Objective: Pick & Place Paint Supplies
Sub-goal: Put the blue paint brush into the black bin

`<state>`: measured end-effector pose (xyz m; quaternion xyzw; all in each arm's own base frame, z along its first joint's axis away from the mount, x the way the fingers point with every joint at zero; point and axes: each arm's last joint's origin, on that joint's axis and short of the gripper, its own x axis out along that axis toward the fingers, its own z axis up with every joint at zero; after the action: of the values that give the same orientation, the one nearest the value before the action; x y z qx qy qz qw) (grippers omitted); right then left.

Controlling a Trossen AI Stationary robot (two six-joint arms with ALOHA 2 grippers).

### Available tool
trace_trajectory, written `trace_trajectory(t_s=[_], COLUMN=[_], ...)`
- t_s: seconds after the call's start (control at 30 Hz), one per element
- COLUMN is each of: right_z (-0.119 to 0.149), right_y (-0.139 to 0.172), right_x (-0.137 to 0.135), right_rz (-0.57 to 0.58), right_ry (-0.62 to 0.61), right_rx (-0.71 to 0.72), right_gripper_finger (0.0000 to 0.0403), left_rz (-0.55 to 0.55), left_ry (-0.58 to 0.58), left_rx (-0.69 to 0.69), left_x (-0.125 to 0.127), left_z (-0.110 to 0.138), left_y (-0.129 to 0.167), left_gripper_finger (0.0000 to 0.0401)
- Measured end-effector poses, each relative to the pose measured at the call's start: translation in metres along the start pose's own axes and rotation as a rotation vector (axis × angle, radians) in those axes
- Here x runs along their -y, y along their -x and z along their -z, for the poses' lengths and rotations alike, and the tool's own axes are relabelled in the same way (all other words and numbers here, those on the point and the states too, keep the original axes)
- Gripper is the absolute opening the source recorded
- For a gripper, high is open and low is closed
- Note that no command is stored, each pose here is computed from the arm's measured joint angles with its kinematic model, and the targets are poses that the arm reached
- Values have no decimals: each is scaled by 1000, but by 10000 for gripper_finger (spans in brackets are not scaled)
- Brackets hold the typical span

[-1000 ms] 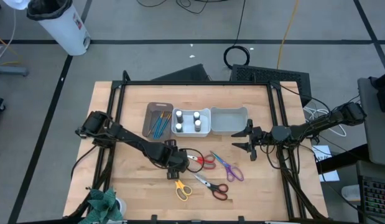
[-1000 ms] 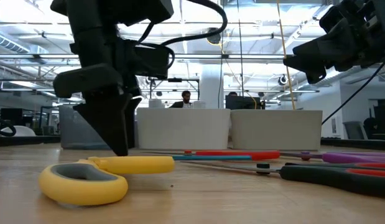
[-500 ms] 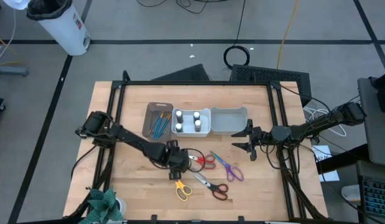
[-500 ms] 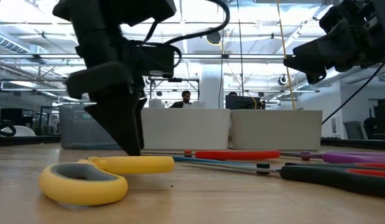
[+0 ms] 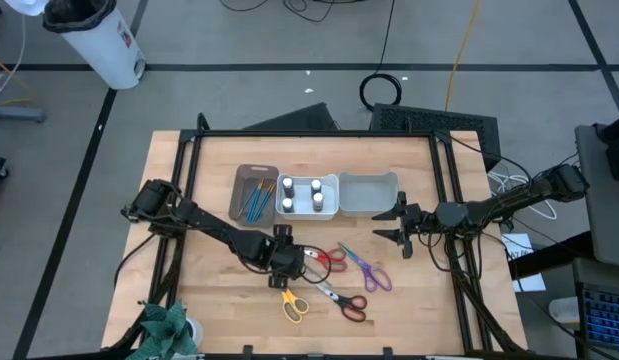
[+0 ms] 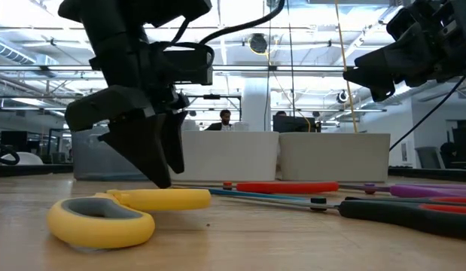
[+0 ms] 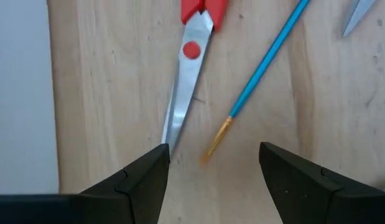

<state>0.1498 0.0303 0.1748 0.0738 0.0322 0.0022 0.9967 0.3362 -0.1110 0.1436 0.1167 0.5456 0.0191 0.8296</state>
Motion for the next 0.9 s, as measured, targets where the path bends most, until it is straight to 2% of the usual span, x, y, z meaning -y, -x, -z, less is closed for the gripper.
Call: trace_trajectory(t_s=[0.23, 0.5, 0.63, 0.9], right_z=[0, 0, 0, 0], right_y=[0, 0, 0, 0], right_x=[0, 0, 0, 0], right_rz=[0, 0, 0, 0], right_ry=[0, 0, 0, 0], right_rx=[0, 0, 0, 0], right_gripper_finger=[171, 171, 171, 171], left_rz=[89, 141, 156, 259], left_ry=[-68, -29, 35, 205], left_rx=[98, 77, 65, -2], left_x=[5, 6, 6, 3], left_z=[1, 5, 6, 8], left_y=[-8, -9, -9, -11], left_gripper_finger=[255, 255, 255, 255])
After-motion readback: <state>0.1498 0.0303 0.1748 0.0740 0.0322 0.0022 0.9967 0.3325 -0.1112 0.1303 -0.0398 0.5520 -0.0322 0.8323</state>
